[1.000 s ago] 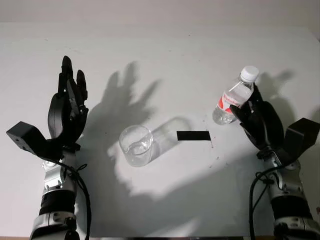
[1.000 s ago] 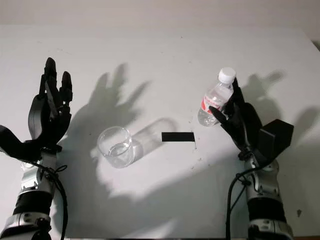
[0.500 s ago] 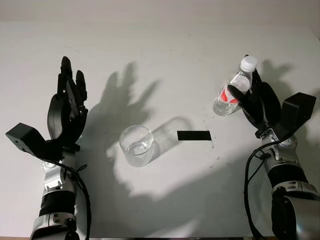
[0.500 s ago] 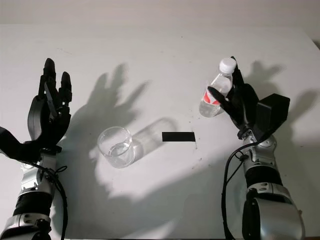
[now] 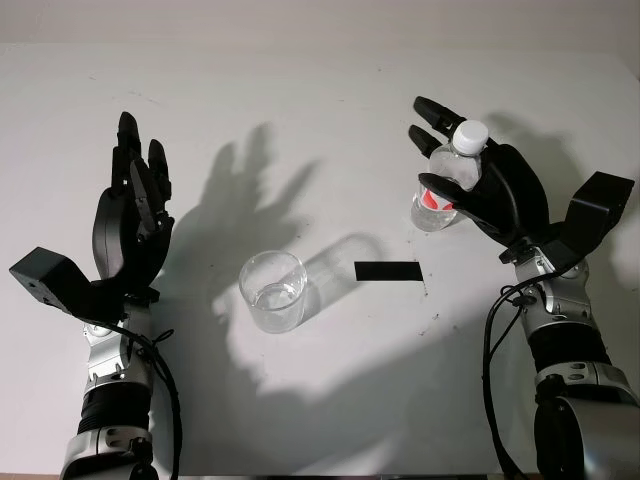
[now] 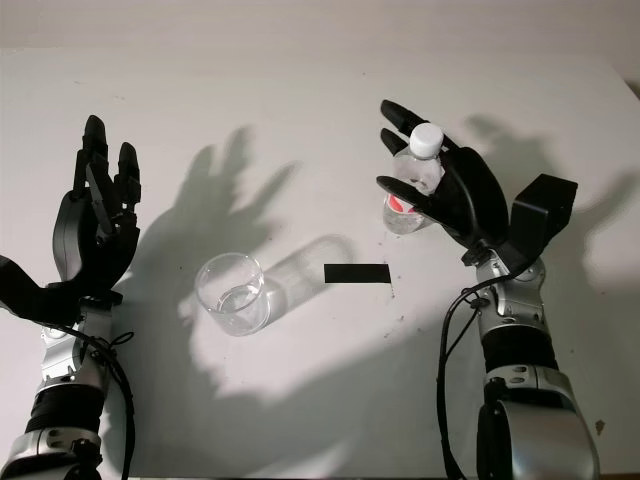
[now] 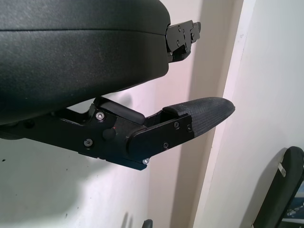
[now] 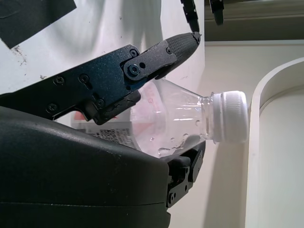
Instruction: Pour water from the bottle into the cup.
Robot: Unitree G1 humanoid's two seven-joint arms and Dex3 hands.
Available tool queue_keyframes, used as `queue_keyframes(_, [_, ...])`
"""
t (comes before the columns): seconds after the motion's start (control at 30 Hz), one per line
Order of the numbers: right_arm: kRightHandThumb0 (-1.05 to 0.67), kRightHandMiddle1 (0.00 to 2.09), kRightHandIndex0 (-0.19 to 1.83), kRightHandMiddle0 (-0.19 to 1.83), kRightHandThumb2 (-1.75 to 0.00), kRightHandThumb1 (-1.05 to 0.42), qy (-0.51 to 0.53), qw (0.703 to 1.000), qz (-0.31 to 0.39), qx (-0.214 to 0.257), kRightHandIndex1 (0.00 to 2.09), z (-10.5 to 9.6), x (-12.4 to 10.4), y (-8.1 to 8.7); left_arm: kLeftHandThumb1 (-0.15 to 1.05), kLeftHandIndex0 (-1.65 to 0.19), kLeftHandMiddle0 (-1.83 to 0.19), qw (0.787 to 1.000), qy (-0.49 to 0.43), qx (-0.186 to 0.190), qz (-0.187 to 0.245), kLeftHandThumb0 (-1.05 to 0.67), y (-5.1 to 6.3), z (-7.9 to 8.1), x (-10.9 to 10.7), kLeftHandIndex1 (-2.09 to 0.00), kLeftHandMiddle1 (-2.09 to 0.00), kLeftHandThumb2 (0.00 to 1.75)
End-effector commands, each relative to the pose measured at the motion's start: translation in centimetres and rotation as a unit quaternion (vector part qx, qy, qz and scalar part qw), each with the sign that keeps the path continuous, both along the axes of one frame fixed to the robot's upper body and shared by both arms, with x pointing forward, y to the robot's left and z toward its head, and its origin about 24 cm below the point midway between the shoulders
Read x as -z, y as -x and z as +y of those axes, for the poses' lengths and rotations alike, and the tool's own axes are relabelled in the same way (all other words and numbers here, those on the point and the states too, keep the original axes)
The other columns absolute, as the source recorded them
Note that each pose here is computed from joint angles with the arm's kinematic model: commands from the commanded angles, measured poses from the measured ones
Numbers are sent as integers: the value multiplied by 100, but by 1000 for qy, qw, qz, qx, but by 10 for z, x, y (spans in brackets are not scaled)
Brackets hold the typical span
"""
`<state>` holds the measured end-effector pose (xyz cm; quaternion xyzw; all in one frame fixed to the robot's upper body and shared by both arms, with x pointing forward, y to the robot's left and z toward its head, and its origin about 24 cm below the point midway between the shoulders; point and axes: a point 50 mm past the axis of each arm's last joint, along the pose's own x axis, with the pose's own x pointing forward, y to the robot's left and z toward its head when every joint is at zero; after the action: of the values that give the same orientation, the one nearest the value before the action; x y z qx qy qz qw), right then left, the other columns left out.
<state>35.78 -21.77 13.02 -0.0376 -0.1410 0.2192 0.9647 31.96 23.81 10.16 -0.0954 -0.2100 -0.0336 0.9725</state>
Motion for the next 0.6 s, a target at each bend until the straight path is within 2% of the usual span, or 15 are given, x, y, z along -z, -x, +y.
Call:
queue_keyframes(0.0, [-54, 118, 30, 8, -5, -82, 15, 999, -25, 15, 69, 5, -2, 2, 105, 19, 19, 1000, -3, 0, 2, -70, 2, 1, 2, 0, 0, 75])
queue_keyframes(0.03, [-50, 145, 36, 18, -6, -86, 24, 999, -37, 27, 126, 8, -3, 2, 105, 19, 19, 1000, -3, 0, 2, -69, 2, 0, 2, 0, 0, 75])
queue_keyframes(0.07, [-48, 156, 34, 21, -6, -87, 29, 998, -45, 40, 152, 10, -4, 2, 105, 19, 19, 1000, -4, 0, 1, -69, 2, 0, 2, 0, 0, 75])
queue_keyframes(0.1, [-45, 166, 38, 25, -6, -90, 42, 996, -52, 56, 169, 12, -4, 1, 105, 19, 19, 1000, -4, -2, 2, -69, 2, 0, 2, 0, 0, 75])
queue_keyframes(0.13, [-46, 185, 52, 33, -7, -96, 58, 994, -57, 71, 186, 14, -4, 1, 105, 19, 19, 1000, -6, -4, 1, -69, 2, 0, 2, 0, 0, 75])
queue_keyframes(0.17, [-47, 197, 62, 38, -7, -99, 74, 992, -60, 87, 195, 15, -4, 0, 105, 19, 19, 1000, -7, -4, 1, -69, 2, 0, 2, 0, 0, 76])
queue_keyframes(0.2, [-48, 203, 73, 49, -10, -102, 89, 989, -65, 101, 202, 16, -4, 0, 105, 19, 19, 1000, -7, -5, 0, -69, 3, 0, 2, 0, 0, 76])
queue_keyframes(0.23, [-49, 207, 93, 71, -18, -104, 100, 986, -68, 112, 206, 18, -3, 0, 105, 19, 19, 1000, -6, -4, 0, -69, 3, 0, 2, 0, 0, 75])
queue_keyframes(0.33, [-45, 209, 132, 114, -34, -105, 117, 981, -75, 137, 209, 21, -1, 0, 105, 19, 19, 1000, -4, -3, -3, -70, 3, 1, 2, 0, 0, 75])
queue_keyframes(0.37, [-43, 209, 139, 122, -37, -105, 120, 980, -76, 141, 209, 21, -1, 0, 105, 19, 19, 1000, -4, -3, -3, -70, 3, 2, 2, 0, 0, 74])
queue_keyframes(0.4, [-42, 209, 143, 126, -38, -105, 121, 979, -79, 146, 209, 22, 0, 0, 105, 19, 19, 1000, -4, -4, -3, -70, 4, 2, 2, 0, 0, 74])
queue_keyframes(0.57, [-36, 209, 137, 126, -42, -105, 122, 973, -99, 169, 209, 27, -4, 1, 105, 19, 19, 1000, -4, -6, -3, -70, 4, 2, 2, 0, 0, 74])
